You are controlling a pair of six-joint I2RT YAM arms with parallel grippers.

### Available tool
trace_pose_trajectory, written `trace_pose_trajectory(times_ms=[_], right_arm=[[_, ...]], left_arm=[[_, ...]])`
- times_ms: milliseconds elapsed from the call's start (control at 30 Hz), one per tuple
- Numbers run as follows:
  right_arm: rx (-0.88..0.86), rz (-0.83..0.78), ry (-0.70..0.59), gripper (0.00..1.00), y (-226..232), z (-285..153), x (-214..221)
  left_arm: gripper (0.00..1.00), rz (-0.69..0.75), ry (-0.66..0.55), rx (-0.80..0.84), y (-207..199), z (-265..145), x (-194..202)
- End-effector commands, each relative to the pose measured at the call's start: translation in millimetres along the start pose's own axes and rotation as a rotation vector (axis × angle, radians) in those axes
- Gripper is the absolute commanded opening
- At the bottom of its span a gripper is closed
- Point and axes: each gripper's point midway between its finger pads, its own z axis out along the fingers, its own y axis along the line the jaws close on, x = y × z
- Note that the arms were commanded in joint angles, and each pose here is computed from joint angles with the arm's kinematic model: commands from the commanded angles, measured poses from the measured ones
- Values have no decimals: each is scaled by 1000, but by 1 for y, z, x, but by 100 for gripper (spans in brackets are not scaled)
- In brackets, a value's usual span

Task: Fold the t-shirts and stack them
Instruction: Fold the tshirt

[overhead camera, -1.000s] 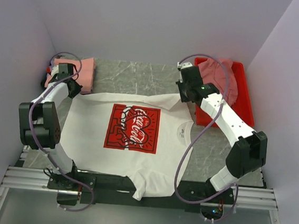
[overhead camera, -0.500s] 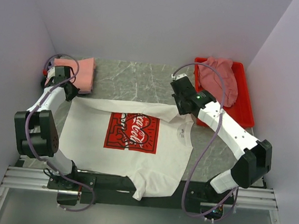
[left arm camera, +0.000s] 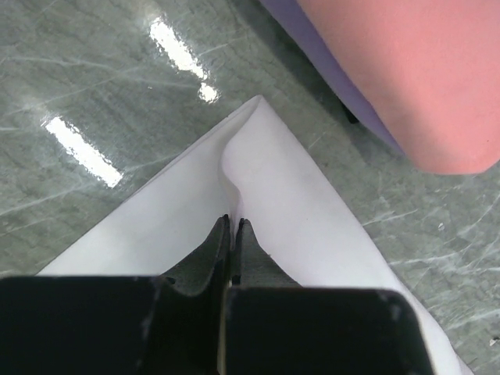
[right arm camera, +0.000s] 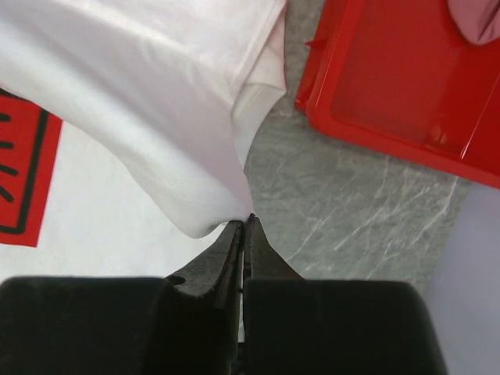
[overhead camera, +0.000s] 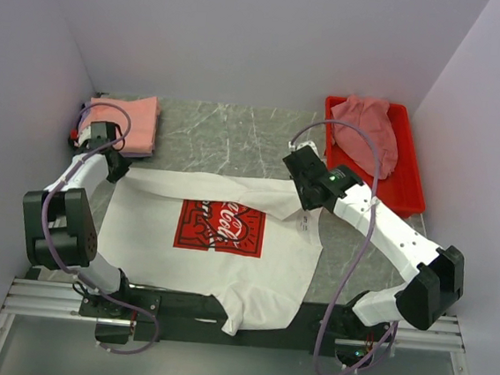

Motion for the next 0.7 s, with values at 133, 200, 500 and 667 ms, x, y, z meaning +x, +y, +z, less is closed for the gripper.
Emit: trace_pose_trajectory(times_ms=[133, 200, 500, 667], right_arm=[[37, 25, 15, 0, -8, -2, 14], [36, 19, 20, 0, -7, 0, 16], [36, 16, 35, 0, -5, 5, 24], [20, 3, 45, 0, 2, 7, 27]], left_arm=[[0, -35, -1, -71, 22, -16, 6], [1, -36, 9, -84, 26, -13, 11], [6, -31, 13, -175, 44, -4, 16], [16, -44, 2, -221, 53, -8, 14]])
